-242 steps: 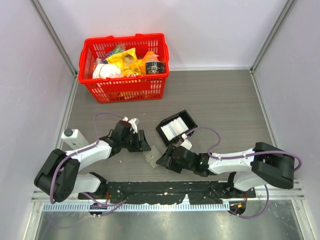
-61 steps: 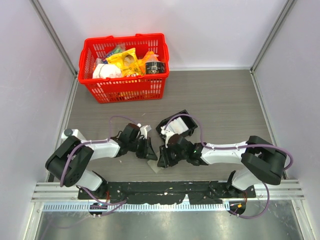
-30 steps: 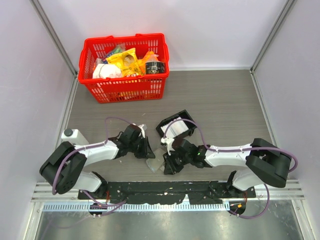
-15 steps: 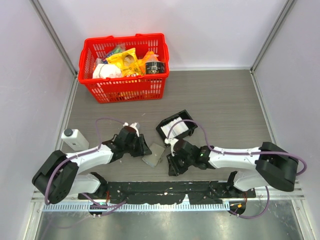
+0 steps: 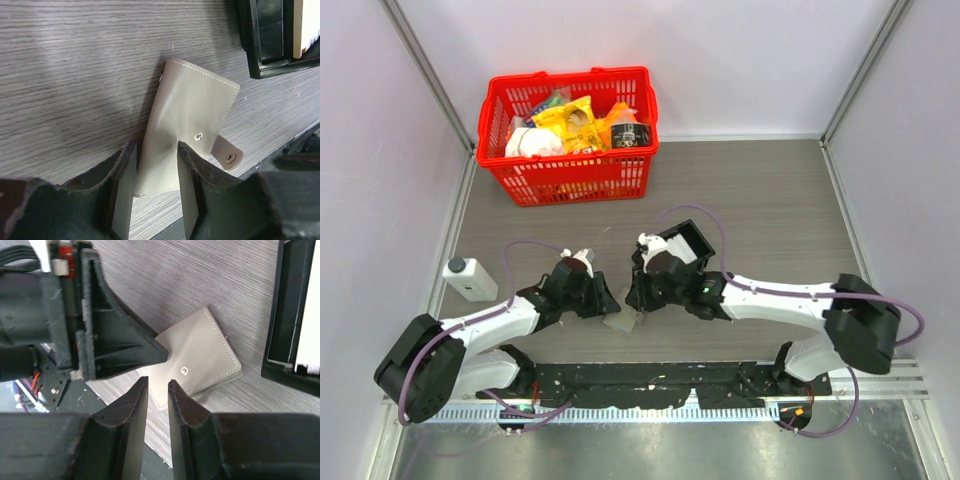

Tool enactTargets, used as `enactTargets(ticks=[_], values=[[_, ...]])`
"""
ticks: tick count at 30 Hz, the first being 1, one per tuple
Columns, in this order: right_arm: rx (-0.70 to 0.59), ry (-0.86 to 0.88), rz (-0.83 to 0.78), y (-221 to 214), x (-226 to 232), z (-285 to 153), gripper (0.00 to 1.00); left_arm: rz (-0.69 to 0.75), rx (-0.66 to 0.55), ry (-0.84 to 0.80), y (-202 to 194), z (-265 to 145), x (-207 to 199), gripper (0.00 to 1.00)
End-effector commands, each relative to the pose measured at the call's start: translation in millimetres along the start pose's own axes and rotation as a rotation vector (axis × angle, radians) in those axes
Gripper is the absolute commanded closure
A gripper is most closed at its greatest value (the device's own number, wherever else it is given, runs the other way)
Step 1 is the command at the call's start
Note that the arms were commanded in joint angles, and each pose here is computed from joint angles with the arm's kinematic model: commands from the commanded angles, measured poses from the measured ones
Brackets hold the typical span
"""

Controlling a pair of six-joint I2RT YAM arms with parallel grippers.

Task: Put the credit cards into the card holder
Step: Pick up the credit card from the storage box.

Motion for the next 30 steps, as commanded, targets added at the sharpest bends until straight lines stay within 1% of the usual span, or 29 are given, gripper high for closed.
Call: enactTargets(ticks=[1,4,8,16,23,28,30], values=[[0.007,-0.034,0.018,4.8,-0.1,21.5,0.73,-0.008,0.011,0.041,-6.3,-0.9,12.9,0.58],[0.060,-0.054,-0.001,-6.2,-4.9,32.4,0.75,-0.008,0.010,0.047,-7.0,-0.7,15.1,0.59],[0.131,-0.070,-0.012,-30.1,-13.3,28.3,0.78,-0.010,0.003,0.053,-6.1,-0.6,16.5,0.59],[0.178,-0.079,0.001,-70.7,-30.2,2.8,0.85,-0.018,-0.014,0.072,-3.3,-0.3,19.2,0.60],[0.254,-0.085,-0.005,-92.2,-34.4,12.2,0.86,-0.025,-0.013,0.063,-4.3,-0.3,18.0,0.60],[0.302,-0.219,-0.047,-102.1,-51.8,10.0,0.89,-0.038,-0.020,0.059,-5.5,-1.9,19.3,0.60],[0.294,-0.271,-0.059,-97.4,-59.5,4.5,0.88,-0.041,-0.022,0.057,-5.6,-3.7,18.4,0.59]])
Point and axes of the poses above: each gripper's point midway between its finger pads, its own z axis out along the fingers, its own x axis along the line the jaws close on, y = z × x, the point moved 1 cm from there along -z, back along the fingers, and after that the axes turned 12 degrees about -z, right-handed, at the moved point
